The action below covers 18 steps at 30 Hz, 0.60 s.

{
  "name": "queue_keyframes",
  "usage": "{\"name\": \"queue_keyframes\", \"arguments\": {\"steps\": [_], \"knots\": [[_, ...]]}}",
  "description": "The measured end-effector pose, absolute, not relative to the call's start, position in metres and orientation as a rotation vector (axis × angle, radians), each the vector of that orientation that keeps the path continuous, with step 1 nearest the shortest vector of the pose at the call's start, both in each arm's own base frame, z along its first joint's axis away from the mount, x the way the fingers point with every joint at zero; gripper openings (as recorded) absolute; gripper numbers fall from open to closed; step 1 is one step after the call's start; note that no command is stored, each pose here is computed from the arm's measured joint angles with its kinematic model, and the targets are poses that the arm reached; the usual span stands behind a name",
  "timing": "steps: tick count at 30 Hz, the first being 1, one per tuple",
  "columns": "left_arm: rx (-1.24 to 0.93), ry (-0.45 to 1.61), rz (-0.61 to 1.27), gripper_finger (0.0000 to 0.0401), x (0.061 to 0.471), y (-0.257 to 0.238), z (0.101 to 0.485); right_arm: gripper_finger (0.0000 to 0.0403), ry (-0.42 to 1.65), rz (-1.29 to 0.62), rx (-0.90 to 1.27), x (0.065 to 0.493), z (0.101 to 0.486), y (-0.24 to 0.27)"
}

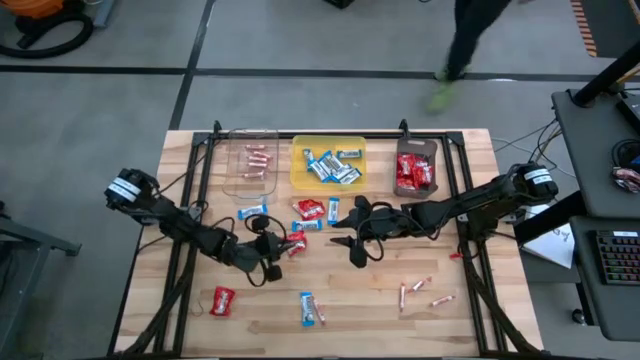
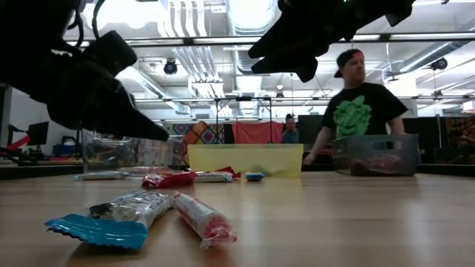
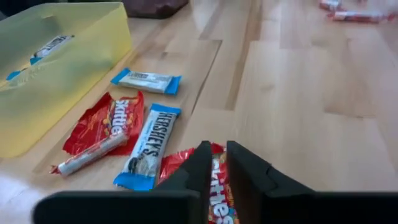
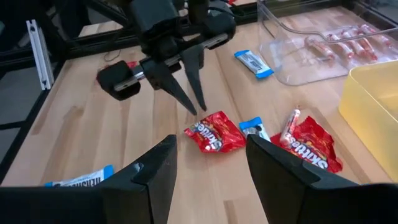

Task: Sort candy
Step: Put the red candy into the black bin

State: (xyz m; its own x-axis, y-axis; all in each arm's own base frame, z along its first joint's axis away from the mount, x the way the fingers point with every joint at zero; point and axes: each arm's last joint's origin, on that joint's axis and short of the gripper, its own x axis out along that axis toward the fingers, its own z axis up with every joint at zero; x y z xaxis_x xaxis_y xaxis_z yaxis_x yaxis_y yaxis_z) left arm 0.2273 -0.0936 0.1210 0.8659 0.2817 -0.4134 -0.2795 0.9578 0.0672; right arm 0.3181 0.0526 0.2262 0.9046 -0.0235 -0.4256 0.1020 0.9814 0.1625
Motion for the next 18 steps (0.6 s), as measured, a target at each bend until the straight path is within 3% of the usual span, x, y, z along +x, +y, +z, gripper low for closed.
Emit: {"name": "queue_keyframes", "arguments": {"steps": [10, 18], "knots": [[0.017, 0.474, 0.313, 0.0143, 0.226, -0.091, 0.100, 0.0183, 0.434, -0.070, 0.185, 0.318, 0.226, 0.051], [-0.008, 0.506, 0.357, 0.0135, 0.230, -0.086, 0.079, 0.0183, 0.433, -0.072, 0.195, 0.318, 0.226, 0.051]]}}
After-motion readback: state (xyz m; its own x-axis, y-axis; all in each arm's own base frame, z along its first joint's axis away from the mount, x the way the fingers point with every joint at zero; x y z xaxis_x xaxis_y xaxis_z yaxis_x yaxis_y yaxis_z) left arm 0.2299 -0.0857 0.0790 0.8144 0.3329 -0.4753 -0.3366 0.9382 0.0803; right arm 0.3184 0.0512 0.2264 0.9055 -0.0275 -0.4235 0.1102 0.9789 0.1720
